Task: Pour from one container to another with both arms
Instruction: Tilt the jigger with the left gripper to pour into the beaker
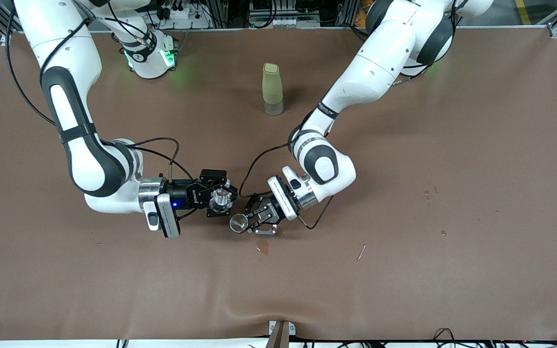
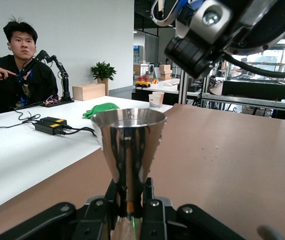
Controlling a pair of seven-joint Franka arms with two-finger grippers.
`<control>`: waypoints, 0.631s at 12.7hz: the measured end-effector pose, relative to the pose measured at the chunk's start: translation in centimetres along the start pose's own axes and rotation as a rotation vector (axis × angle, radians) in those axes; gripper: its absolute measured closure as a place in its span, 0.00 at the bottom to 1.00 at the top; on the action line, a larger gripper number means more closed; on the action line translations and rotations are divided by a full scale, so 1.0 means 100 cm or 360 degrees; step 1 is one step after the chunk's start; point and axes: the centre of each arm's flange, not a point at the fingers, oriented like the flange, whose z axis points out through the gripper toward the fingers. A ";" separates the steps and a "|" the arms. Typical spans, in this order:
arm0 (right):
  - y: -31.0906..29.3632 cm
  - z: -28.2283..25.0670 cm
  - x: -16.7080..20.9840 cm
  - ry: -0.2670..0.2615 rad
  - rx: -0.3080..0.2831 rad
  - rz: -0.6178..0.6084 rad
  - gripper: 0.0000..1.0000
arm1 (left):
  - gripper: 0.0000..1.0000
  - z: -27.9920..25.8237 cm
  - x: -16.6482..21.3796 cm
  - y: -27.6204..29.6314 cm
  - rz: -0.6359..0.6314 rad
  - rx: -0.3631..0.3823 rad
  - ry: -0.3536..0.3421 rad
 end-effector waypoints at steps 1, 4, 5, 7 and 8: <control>0.000 0.001 0.000 -0.0004 0.0004 0.0048 0.89 | 0.78 0.000 0.000 0.000 0.0000 0.0001 -0.0001; -0.002 0.007 -0.002 -0.0015 0.0013 0.0198 0.89 | 0.78 0.000 0.000 0.000 0.0001 0.0001 -0.0001; -0.002 0.008 -0.002 -0.0017 0.0015 0.0240 0.89 | 0.78 0.000 0.000 0.000 0.0001 0.0002 -0.0001; -0.003 0.011 -0.002 -0.0018 0.0020 0.0289 0.89 | 0.78 0.000 0.000 -0.001 0.0001 0.0003 -0.0002; -0.004 0.011 -0.001 -0.0013 0.0024 0.0314 0.89 | 0.78 0.000 0.000 -0.001 0.0001 0.0003 -0.0003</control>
